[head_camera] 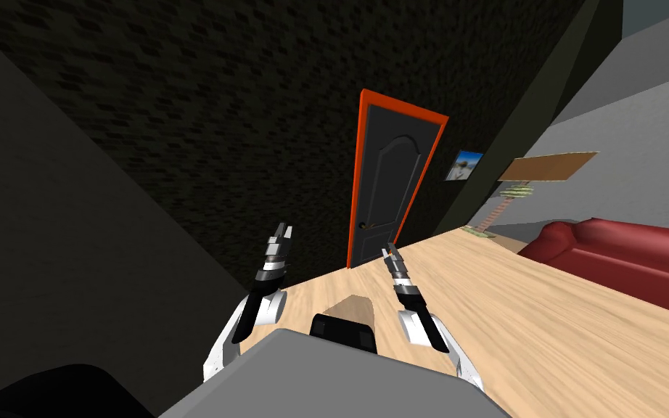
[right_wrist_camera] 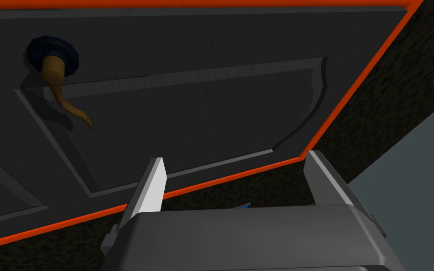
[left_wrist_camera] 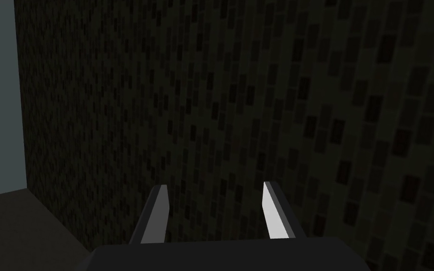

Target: Pull the door open

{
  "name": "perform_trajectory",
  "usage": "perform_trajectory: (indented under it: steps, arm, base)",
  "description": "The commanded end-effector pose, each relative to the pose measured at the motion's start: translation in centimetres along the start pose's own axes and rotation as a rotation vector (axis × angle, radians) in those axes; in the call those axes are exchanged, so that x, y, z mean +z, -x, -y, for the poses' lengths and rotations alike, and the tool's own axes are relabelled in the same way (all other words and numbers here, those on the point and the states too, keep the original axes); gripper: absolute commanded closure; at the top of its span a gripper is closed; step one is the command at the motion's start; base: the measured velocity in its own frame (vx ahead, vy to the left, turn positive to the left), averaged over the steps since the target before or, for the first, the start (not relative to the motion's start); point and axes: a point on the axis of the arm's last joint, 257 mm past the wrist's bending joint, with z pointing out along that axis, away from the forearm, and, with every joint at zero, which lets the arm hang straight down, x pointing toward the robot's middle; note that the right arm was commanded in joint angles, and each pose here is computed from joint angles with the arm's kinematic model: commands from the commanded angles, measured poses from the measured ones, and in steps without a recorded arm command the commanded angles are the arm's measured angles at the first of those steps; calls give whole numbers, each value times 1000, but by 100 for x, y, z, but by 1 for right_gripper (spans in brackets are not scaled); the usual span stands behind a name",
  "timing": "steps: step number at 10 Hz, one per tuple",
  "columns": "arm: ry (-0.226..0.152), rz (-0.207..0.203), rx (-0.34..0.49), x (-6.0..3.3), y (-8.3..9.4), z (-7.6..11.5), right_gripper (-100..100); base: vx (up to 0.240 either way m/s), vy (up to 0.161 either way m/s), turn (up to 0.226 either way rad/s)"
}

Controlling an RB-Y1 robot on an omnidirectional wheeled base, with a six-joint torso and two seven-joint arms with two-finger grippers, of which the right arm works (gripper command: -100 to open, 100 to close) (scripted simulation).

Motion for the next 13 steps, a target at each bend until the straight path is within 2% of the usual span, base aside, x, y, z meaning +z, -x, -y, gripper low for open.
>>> perform_trajectory:
  steps: [1, 3, 4, 6, 8, 13]
  arm:
    - [-17, -13, 4, -1, -7, 128, -100]
    - [-34, -38, 8, 26, -24, 276, -100]
    - [-53, -35, 8, -12, -12, 364, -100]
    - [-70, -58, 11, 12, -19, 506, -100]
    - [-105, -65, 11, -33, 1, 688, -100]
    - [-158, -100, 12, -42, 47, 1008, -100]
  base:
    - [50, -28, 65]
    - [72, -55, 93]
    - [72, -42, 27]
    - [65, -45, 72]
    - [55, -41, 57]
    - [65, -49, 73]
